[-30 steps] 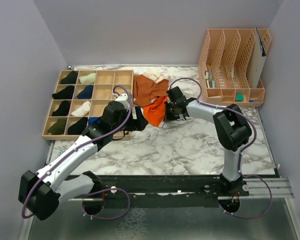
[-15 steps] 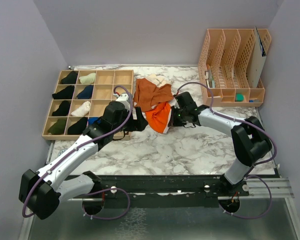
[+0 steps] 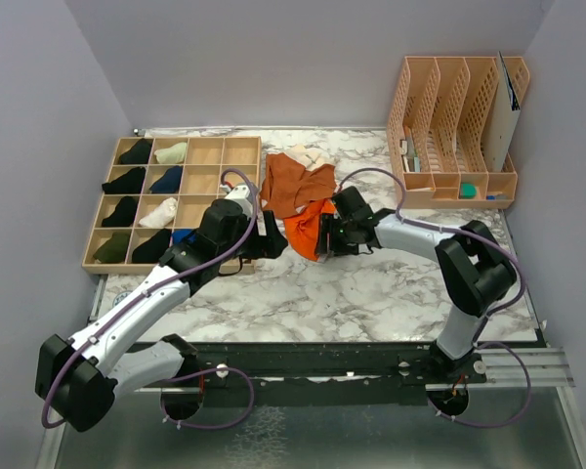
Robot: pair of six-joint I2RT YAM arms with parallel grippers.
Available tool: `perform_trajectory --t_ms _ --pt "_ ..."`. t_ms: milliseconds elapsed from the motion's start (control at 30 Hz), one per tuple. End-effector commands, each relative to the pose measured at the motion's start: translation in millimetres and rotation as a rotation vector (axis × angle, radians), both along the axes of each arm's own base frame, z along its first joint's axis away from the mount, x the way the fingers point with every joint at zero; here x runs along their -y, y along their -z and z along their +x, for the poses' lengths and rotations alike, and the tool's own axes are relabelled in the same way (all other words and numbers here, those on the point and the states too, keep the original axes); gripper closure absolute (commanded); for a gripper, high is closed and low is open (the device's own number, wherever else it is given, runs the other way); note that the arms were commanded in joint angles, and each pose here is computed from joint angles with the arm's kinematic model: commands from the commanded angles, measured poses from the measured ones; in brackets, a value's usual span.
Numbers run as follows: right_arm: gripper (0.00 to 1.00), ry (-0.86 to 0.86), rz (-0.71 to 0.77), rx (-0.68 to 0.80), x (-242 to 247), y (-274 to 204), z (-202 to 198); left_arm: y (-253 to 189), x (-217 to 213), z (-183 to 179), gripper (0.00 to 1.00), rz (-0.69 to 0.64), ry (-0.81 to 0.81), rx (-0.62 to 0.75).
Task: Roll the underwear
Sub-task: Move the underwear to the center of the board.
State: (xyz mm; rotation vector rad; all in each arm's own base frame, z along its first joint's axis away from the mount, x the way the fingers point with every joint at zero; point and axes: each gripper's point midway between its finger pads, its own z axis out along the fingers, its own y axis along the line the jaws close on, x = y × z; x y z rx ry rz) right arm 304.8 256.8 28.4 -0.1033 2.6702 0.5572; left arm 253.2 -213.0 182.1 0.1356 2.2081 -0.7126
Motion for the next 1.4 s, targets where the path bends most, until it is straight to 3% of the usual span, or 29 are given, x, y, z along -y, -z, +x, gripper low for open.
perform_trajectory --t_ms 0,100,233,300,433,600,800,900,1100,1133,1367 --pt "0.36 0.028 -0.134 0.002 -5 26 -2 -8 -4 0 0.17 0.005 -0.012 0.024" --pt "0.36 0.11 -0.245 0.028 15 24 6 -11 -9 0 0.17 0.016 -0.03 0.029" --pt "0.29 0.091 -0.238 0.156 13 -16 27 -12 -18 -1 0.15 0.032 -0.06 0.045" --pt "0.25 0.033 -0.228 0.143 2 -22 32 -14 -21 -1 0.14 0.032 -0.076 0.056" --pt "0.24 0.023 -0.23 0.076 -6 -4 29 -18 -23 -1 0.14 0.031 -0.083 0.066" --pt "0.24 0.012 -0.205 0.173 -17 -17 52 -21 -26 -5 0.13 0.025 -0.086 0.072" --pt "0.23 -0.013 -0.249 0.183 -32 -8 85 -26 -25 10 0.11 0.084 -0.069 0.122" --pt "0.31 0.017 -0.277 0.145 -24 13 101 -34 -19 25 0.11 0.117 -0.064 0.142" --pt "0.78 0.115 -0.295 0.195 17 17 162 -36 -2 57 0.09 0.162 -0.029 0.15" --pt "0.83 0.123 -0.287 0.211 24 12 172 -32 -1 66 0.09 0.174 -0.032 0.146" --pt "0.87 -0.023 -0.137 0.311 51 -20 202 -3 32 153 0.11 0.216 -0.013 0.078"
